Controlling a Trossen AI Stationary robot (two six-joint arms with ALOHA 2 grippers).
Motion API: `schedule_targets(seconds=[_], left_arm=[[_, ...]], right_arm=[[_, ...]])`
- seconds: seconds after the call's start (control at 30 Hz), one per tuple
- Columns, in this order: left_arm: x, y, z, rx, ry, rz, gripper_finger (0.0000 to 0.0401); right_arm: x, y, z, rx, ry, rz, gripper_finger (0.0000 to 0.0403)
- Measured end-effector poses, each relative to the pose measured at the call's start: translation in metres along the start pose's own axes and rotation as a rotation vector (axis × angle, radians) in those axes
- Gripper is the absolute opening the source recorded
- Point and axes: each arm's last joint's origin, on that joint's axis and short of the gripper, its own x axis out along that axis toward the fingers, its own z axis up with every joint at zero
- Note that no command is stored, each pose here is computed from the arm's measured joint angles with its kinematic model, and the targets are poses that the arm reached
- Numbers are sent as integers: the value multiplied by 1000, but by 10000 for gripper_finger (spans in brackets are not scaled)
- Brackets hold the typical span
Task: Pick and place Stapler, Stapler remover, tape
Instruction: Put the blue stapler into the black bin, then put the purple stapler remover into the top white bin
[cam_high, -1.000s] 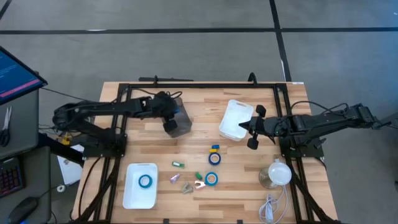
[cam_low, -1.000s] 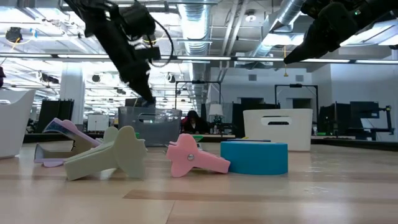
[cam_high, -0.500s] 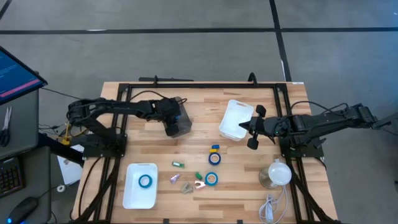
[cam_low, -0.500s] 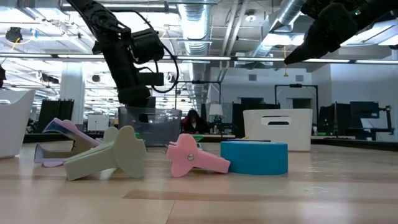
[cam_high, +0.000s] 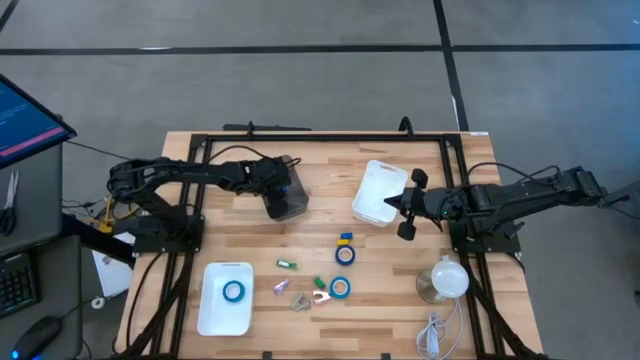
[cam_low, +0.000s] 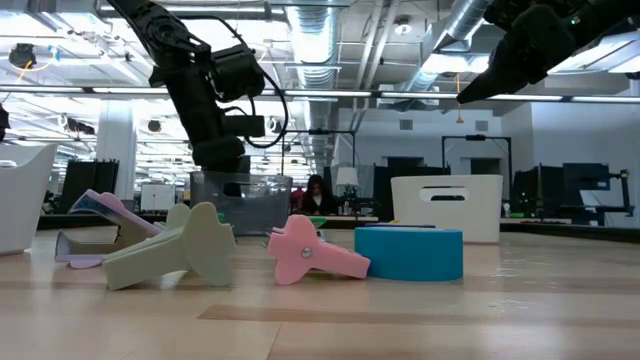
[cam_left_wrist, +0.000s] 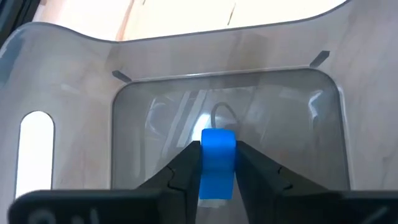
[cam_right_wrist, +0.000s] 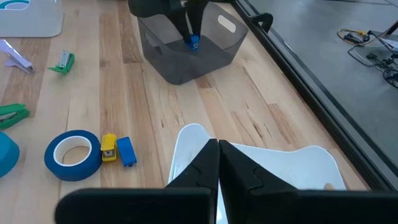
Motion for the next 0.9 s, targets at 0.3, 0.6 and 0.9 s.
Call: schedule_targets(seconds=[0.3,0.6,0.9], left_arm=[[0,0,1,10,-7,0,99],[-1,-4,2,23,-17,-7,69],[-21,-22,6,78,-92,-41,4]], right_arm=[[0,0,0,0,0,0,0],[0,0,0,9,0,1,0],[0,0,0,20,-2,2,0]])
